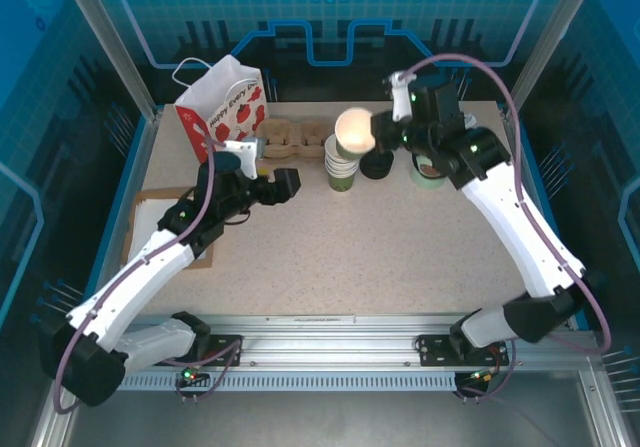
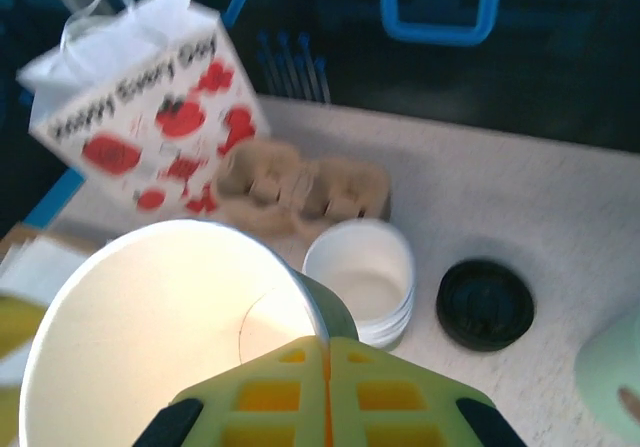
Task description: Pack the takeout coffee
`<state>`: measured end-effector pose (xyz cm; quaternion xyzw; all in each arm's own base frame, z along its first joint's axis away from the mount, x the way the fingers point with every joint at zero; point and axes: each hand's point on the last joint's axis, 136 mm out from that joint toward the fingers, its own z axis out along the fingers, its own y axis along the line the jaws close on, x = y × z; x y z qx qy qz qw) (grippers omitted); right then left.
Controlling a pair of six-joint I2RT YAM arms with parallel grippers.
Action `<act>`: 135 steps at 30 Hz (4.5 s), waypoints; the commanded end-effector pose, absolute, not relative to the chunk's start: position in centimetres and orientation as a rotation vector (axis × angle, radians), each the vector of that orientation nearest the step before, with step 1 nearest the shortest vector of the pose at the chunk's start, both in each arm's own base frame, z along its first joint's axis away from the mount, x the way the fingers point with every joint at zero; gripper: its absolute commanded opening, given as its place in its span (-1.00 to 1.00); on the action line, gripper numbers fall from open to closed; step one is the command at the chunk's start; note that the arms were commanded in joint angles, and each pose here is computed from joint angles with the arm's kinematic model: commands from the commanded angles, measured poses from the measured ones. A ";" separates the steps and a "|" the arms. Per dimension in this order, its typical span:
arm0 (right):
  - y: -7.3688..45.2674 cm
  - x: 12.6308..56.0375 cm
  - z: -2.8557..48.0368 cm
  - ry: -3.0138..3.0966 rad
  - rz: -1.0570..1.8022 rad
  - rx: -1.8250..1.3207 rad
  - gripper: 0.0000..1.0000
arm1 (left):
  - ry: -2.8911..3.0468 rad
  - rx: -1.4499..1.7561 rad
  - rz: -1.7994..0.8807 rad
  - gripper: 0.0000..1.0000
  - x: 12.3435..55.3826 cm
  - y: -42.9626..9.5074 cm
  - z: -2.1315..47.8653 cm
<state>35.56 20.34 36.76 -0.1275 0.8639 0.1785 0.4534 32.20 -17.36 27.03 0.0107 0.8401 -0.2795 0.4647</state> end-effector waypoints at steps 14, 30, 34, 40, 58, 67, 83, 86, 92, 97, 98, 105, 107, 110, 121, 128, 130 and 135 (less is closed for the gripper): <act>28.3 28.4 16.4 2.339 0.568 -0.643 -0.85 | 2.134 -0.066 -0.651 0.77 28.9 -15.1 23.4; 28.0 28.1 12.1 2.374 0.521 -0.675 -0.76 | 2.143 -0.061 -0.655 0.78 28.8 -15.2 22.9; 27.9 28.2 12.4 2.379 0.509 -0.670 -0.63 | 2.147 -0.058 -0.648 0.78 28.8 -15.1 22.7; 26.8 28.3 16.1 2.331 0.472 -0.643 -0.14 | 2.151 -0.045 -0.665 0.78 28.8 -15.5 22.8; 13.8 38.8 17.8 2.395 0.104 -0.120 0.30 | 2.131 0.092 -0.803 0.77 30.1 -20.1 24.4; 13.7 45.0 15.5 2.434 0.002 -0.036 0.18 | 2.143 0.110 -0.790 0.77 30.1 -20.5 24.1; 11.5 51.4 10.0 2.531 -0.190 0.025 0.04 | 2.146 0.129 -0.777 0.77 29.8 -20.5 24.1; 11.3 51.9 9.1 2.552 -0.199 0.028 -0.01 | 2.149 0.129 -0.772 0.77 29.7 -20.4 23.9; 11.1 52.4 8.2 2.571 -0.176 0.043 -0.21 | 2.152 0.129 -0.771 0.77 29.7 -20.5 23.6; 10.9 52.6 8.2 2.574 -0.172 0.049 -0.37 | 2.156 0.127 -0.770 0.77 29.8 -20.6 23.4; 10.8 52.7 8.2 2.574 -0.169 0.051 -0.40 | 2.157 0.128 -0.771 0.77 29.8 -20.6 23.3; 10.6 52.7 8.1 2.580 -0.162 0.055 -0.48 | 2.158 0.129 -0.771 0.77 29.8 -20.6 23.3; 10.6 52.7 8.1 2.582 -0.164 0.056 -0.47 | 2.160 0.127 -0.769 0.77 29.8 -20.5 23.2; 10.6 52.6 8.0 2.584 -0.155 0.056 -0.47 | 2.159 0.127 -0.768 0.77 29.8 -20.5 23.2; 11.0 52.6 7.9 2.592 -0.120 0.055 -0.54 | 2.167 0.118 -0.763 0.77 29.8 -20.4 22.8; 11.1 52.4 7.6 2.596 -0.104 0.056 -0.57 | 2.168 0.115 -0.765 0.77 29.7 -20.4 22.7; 11.1 52.4 7.6 2.597 -0.104 0.057 -0.58 | 2.171 0.114 -0.762 0.77 29.7 -20.3 22.6; 11.1 52.4 8.0 2.589 -0.103 0.053 -0.66 | 2.169 0.113 -0.761 0.77 29.6 -20.3 22.6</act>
